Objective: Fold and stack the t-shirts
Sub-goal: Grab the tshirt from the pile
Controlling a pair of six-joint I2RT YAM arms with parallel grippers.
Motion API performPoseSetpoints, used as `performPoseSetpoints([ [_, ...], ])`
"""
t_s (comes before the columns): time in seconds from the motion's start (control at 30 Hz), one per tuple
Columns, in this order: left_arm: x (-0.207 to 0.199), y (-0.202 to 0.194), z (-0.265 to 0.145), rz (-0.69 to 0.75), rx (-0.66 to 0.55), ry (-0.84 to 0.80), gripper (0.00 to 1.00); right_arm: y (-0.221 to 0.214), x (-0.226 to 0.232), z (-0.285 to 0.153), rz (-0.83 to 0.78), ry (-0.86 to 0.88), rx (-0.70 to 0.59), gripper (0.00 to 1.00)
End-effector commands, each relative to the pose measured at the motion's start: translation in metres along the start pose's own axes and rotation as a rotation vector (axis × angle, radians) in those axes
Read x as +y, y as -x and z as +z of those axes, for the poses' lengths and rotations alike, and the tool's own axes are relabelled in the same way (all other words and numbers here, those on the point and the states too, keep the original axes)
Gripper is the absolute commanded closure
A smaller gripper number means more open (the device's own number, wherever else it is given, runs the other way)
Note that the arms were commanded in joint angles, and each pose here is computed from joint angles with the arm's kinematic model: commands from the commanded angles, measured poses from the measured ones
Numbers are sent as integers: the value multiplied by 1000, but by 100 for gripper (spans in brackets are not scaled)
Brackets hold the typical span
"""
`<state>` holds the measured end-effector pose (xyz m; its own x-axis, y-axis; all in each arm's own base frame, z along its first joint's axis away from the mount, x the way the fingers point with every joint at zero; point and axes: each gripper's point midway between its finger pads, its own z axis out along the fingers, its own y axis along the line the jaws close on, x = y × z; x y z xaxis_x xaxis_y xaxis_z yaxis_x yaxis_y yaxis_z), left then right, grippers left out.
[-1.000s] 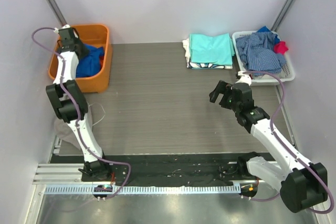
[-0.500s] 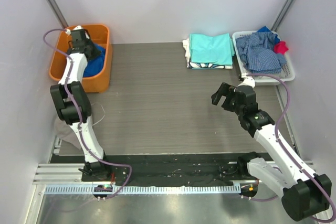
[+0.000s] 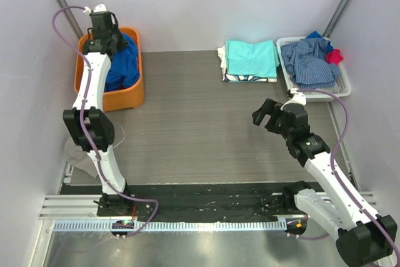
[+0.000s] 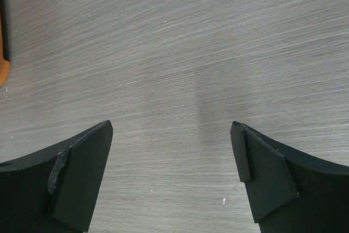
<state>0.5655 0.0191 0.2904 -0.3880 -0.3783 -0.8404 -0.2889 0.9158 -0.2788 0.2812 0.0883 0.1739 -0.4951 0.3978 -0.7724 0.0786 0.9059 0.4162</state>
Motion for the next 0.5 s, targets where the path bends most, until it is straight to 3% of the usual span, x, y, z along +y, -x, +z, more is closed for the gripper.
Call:
performPoseSetpoints([
  [0.0,-4,73,-80,22,-212,13,100,9,12,-7,25,48,-22,0],
  [0.3,6,113,-138,55,-330,63,100,7,12,-11,25,54,-23,0],
  [0.47,12,120,-143,88,-343,104,100,5,12,-11,23,59,-14,0],
])
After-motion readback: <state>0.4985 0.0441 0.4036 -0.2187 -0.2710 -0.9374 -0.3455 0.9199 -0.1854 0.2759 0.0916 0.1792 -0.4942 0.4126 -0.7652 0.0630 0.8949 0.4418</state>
